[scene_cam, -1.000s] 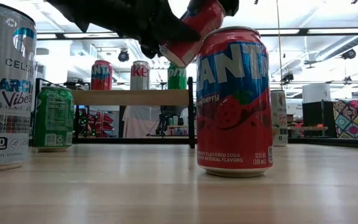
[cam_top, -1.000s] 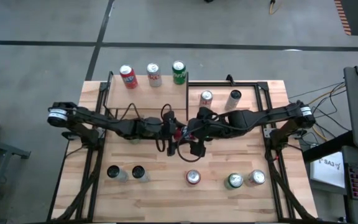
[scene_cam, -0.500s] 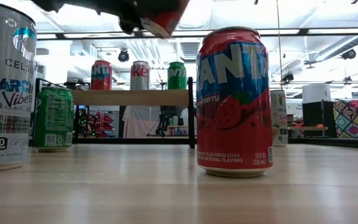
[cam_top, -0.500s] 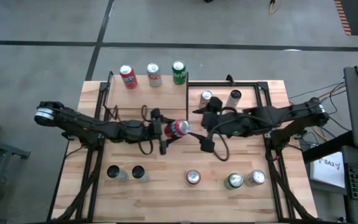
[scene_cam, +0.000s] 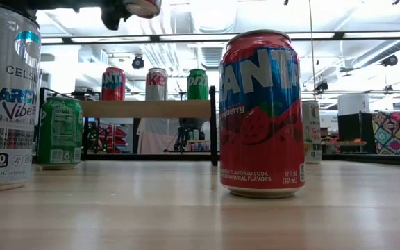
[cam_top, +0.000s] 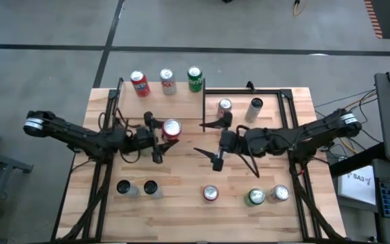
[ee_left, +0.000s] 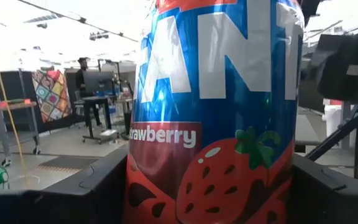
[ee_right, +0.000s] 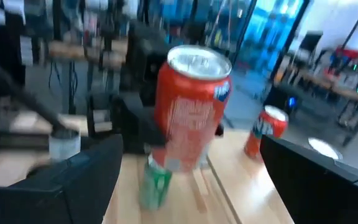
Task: Place canned beverage on shelf
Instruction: Put the top red soda can aligned with the other red soda can on the shelf
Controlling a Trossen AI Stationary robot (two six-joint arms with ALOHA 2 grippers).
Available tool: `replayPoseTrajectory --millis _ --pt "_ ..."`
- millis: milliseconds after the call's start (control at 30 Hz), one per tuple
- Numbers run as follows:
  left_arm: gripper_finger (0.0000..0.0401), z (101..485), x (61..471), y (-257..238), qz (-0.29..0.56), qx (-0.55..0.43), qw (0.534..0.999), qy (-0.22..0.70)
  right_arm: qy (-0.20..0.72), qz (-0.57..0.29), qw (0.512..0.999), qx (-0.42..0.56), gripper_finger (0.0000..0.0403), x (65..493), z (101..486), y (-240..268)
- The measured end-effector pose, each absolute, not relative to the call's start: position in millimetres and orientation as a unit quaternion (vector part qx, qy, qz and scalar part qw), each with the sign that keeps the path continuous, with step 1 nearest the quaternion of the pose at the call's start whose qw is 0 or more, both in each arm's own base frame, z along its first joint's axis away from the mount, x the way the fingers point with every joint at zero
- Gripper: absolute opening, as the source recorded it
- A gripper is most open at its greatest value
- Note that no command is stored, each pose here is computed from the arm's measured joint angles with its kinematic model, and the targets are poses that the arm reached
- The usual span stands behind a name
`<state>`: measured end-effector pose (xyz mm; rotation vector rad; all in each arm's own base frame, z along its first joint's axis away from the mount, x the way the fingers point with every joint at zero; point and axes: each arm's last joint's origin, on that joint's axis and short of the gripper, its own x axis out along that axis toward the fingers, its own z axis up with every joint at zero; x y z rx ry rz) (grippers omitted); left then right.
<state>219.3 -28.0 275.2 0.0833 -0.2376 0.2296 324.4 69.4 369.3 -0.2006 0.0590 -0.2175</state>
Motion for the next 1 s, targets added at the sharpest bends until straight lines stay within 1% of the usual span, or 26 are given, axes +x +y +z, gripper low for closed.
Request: replayPoseTrajectory --millis 167,267,400,533,800,1000 --pt "0.0285 273 216 -27 0.129 0.046 0.982 -0.134 -0.078 -0.122 0.986 -0.081 0.0368 341 352 70" --pt "0.0285 273 217 -26 0.157 0.051 0.978 -0.129 -0.117 -0.138 0.981 -0.068 0.0368 354 341 67" --pt "0.0285 274 219 -24 0.193 0.055 0.972 -0.125 -0.129 -0.182 0.974 -0.05 0.0368 370 325 58" --pt "0.0285 275 220 -24 0.207 0.056 0.969 -0.124 -0.124 -0.198 0.972 -0.037 0.0368 387 316 50" --pt "0.0285 272 222 -22 0.234 0.06 0.964 -0.113 -0.131 -0.199 0.971 -0.026 0.0368 413 314 43" --pt "0.0285 272 222 -22 0.237 0.058 0.963 -0.114 -0.137 -0.207 0.969 -0.024 0.0368 425 316 40"
